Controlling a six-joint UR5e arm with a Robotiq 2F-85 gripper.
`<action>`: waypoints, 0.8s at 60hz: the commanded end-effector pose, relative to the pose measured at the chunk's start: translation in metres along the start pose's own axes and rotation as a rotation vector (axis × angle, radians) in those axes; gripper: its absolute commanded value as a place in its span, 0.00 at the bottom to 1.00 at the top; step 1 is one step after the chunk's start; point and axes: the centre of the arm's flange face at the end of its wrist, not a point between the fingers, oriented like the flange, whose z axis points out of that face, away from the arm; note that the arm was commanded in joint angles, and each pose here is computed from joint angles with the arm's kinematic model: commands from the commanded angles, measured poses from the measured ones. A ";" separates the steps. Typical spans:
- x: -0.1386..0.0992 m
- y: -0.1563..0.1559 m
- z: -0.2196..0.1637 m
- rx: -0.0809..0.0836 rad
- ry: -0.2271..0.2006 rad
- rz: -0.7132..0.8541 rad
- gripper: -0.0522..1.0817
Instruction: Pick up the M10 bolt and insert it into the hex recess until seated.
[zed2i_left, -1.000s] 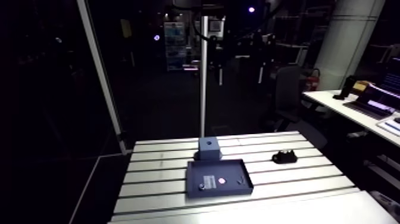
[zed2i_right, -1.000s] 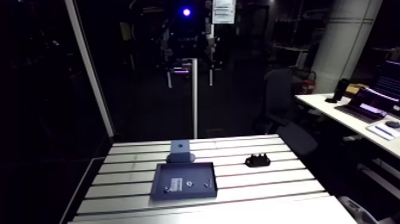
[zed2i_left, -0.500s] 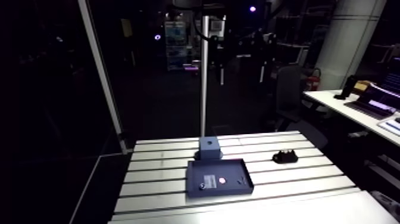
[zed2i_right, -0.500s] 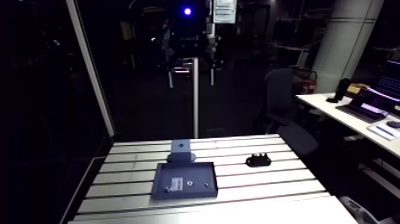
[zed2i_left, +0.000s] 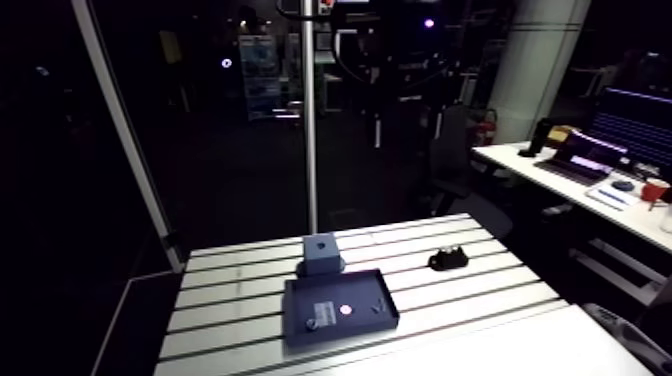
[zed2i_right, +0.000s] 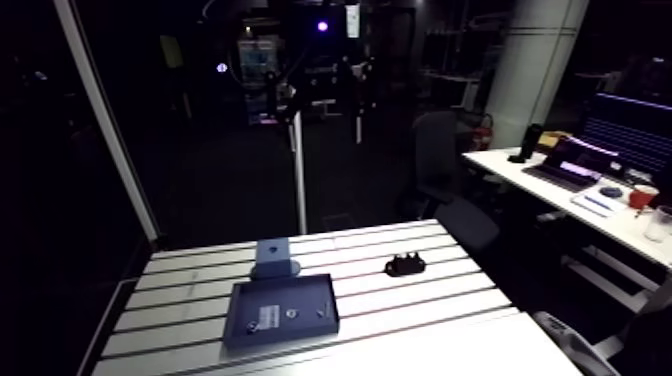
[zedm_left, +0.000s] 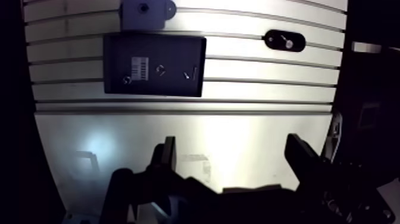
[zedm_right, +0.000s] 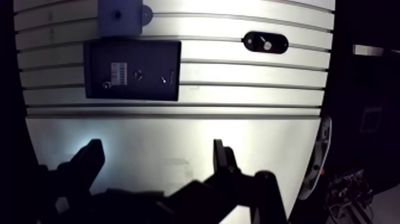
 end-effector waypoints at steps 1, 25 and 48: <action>0.001 0.040 0.011 0.002 0.026 0.004 0.05; 0.019 0.086 0.059 0.001 0.062 0.059 0.05; 0.022 0.146 0.098 0.127 0.100 0.179 0.05</action>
